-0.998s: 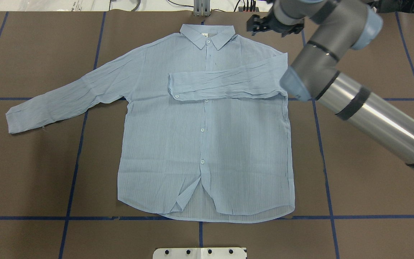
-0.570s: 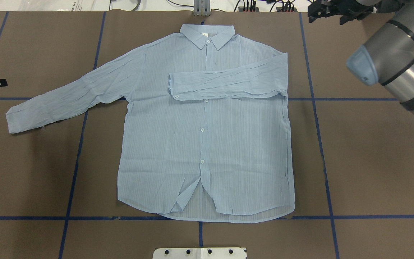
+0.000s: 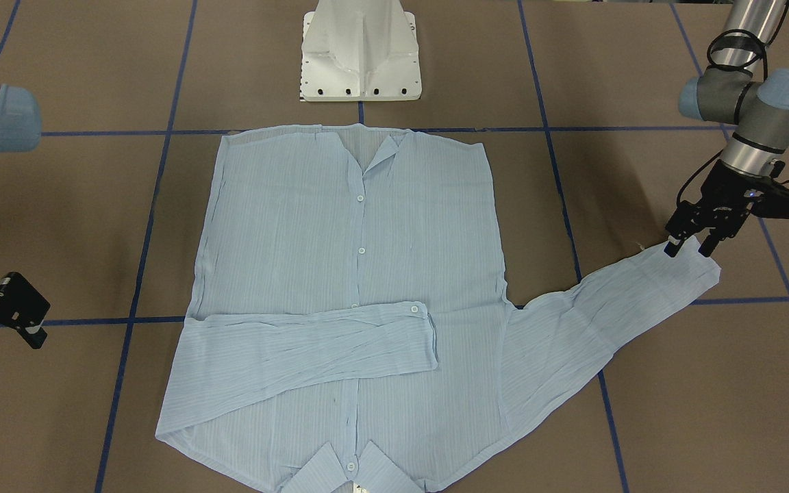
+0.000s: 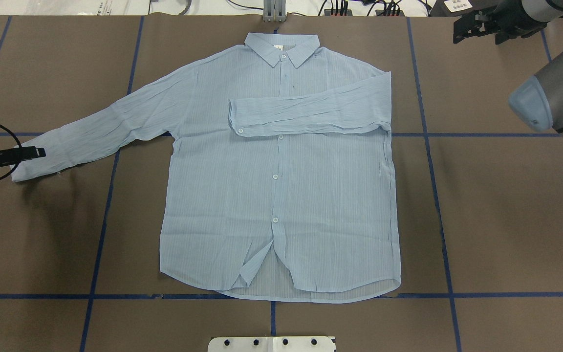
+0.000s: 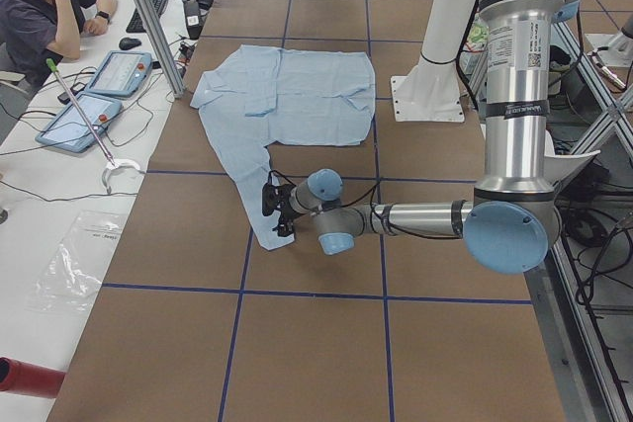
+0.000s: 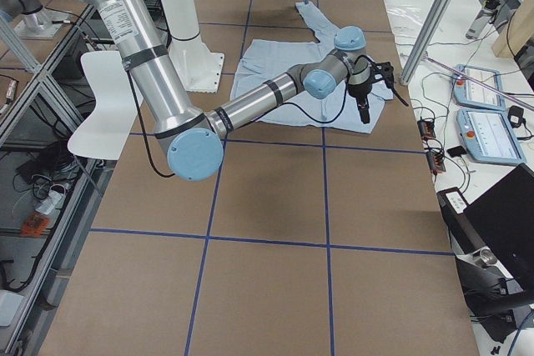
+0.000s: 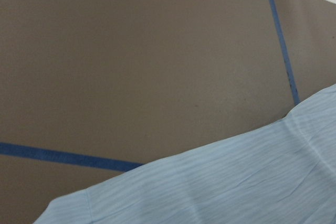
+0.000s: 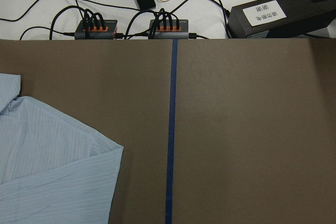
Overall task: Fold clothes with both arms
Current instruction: 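Withdraw the right gripper while the left gripper reaches the other sleeve cuff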
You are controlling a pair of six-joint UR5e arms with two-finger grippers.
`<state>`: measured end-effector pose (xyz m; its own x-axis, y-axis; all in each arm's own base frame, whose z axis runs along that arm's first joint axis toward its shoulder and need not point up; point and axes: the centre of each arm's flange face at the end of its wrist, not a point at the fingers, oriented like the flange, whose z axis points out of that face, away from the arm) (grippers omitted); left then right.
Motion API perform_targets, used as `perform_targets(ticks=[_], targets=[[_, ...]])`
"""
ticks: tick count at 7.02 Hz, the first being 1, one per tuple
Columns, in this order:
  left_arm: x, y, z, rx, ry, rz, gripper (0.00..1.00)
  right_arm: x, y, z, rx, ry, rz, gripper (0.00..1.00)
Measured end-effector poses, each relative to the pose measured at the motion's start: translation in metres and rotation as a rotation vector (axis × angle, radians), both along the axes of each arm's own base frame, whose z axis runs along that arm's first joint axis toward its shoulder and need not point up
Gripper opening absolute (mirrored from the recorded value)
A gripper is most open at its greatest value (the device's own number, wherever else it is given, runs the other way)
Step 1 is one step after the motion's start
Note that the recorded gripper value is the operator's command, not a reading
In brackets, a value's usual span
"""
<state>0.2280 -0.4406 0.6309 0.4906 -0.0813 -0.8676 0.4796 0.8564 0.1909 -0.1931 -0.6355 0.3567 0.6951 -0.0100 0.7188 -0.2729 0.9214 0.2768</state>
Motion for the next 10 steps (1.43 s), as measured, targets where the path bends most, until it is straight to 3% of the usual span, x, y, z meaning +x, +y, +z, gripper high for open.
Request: perform_targets(ticks=[2, 4, 5, 7, 8, 10], targets=[[-0.013, 0.022, 0.019, -0.003, -0.014, 0.012, 0.84, 0.001, 0.003, 0.007, 0.006, 0.000, 0.002, 1.00], [-0.011, 0.032, 0.028, -0.011, -0.027, 0.029, 0.75, 0.002, 0.006, 0.016, 0.024, -0.008, 0.003, 1.00], [-0.008, 0.034, 0.030, -0.013, -0.029, 0.036, 0.63, 0.002, 0.006, 0.018, 0.027, -0.009, 0.003, 1.00], [-0.005, 0.035, 0.030, -0.013, -0.030, 0.042, 0.11, 0.002, 0.006, 0.020, 0.028, -0.009, 0.003, 1.00], [-0.005, 0.035, 0.030, -0.013, -0.029, 0.043, 0.00, 0.002, 0.007, 0.020, 0.028, -0.009, 0.004, 1.00], [-0.006, 0.036, 0.031, -0.014, -0.030, 0.042, 0.00, 0.002, 0.007, 0.020, 0.026, -0.009, 0.005, 1.00]])
